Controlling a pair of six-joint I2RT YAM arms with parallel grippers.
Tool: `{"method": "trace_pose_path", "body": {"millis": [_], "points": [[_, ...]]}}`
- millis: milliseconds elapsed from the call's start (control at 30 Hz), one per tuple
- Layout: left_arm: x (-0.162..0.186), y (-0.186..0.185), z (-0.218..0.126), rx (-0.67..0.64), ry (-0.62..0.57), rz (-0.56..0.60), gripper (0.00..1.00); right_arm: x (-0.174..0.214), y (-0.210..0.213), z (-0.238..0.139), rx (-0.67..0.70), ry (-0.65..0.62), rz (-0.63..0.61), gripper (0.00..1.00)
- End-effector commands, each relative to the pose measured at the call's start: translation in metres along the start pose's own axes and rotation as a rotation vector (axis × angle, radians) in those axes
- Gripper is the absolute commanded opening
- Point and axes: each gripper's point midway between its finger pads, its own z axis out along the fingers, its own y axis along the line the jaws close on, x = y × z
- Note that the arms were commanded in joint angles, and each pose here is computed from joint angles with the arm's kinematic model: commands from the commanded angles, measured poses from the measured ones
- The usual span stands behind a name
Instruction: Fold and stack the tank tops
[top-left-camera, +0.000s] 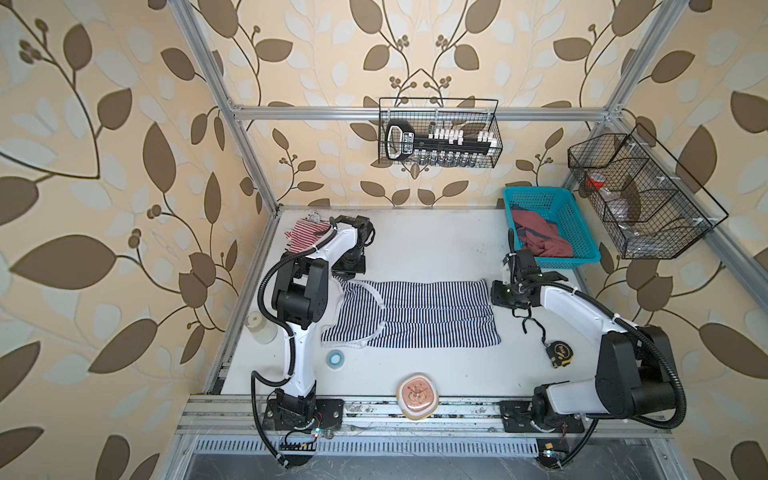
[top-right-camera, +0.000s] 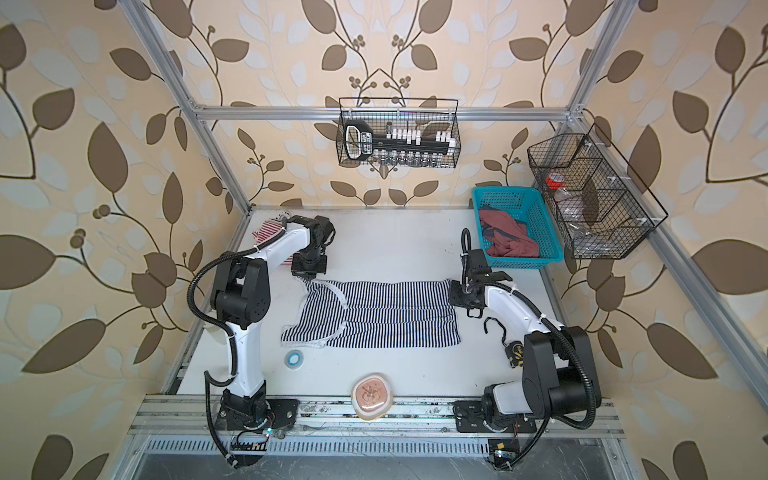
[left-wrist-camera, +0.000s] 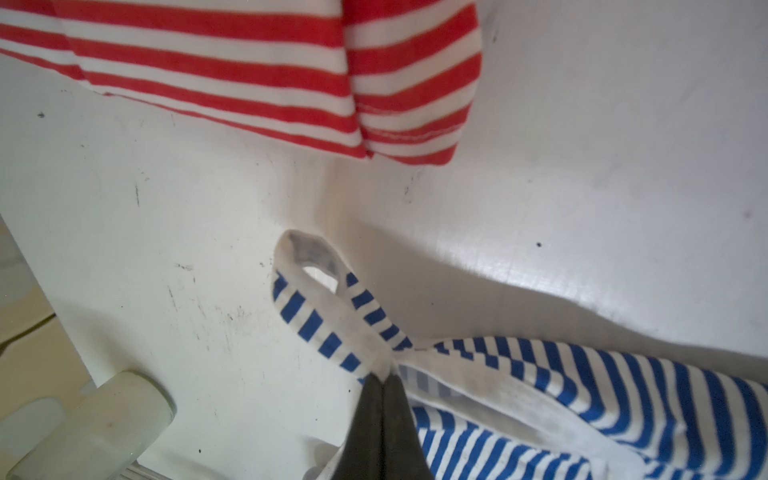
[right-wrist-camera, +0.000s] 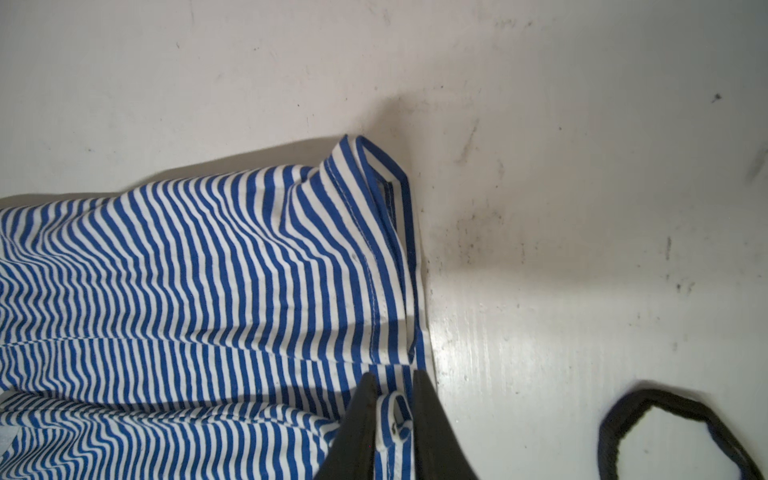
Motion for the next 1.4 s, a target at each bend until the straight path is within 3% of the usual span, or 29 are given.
{"method": "trace_pose_path", "body": {"millis": [0, 433, 533, 800, 1133, 1367], "points": [[0.004, 0.016, -0.016, -0.016, -0.033, -0.067, 0.02, 0.009, 0.000, 0.003, -0.003, 0.026, -0.008, 0.18], [0.023, 0.026, -0.003, -0.026, -0.067, -0.180, 0.09, 0.012, 0.001, 0.005, -0.009, 0.034, -0.013, 0.18], [0.025, 0.023, 0.000, -0.007, -0.069, -0.199, 0.18, 0.012, 0.001, 0.004, -0.008, 0.035, -0.013, 0.18], [0.031, 0.027, 0.001, -0.008, -0.084, -0.235, 0.17, 0.010, 0.003, -0.001, -0.010, 0.024, -0.019, 0.18], [0.014, 0.020, -0.047, 0.130, -0.195, -0.284, 0.21, 0.004, 0.009, -0.007, -0.016, 0.011, -0.032, 0.18], [-0.005, -0.003, -0.024, 0.148, -0.146, -0.242, 0.21, 0.004, 0.010, -0.011, -0.017, 0.007, -0.036, 0.18]]}}
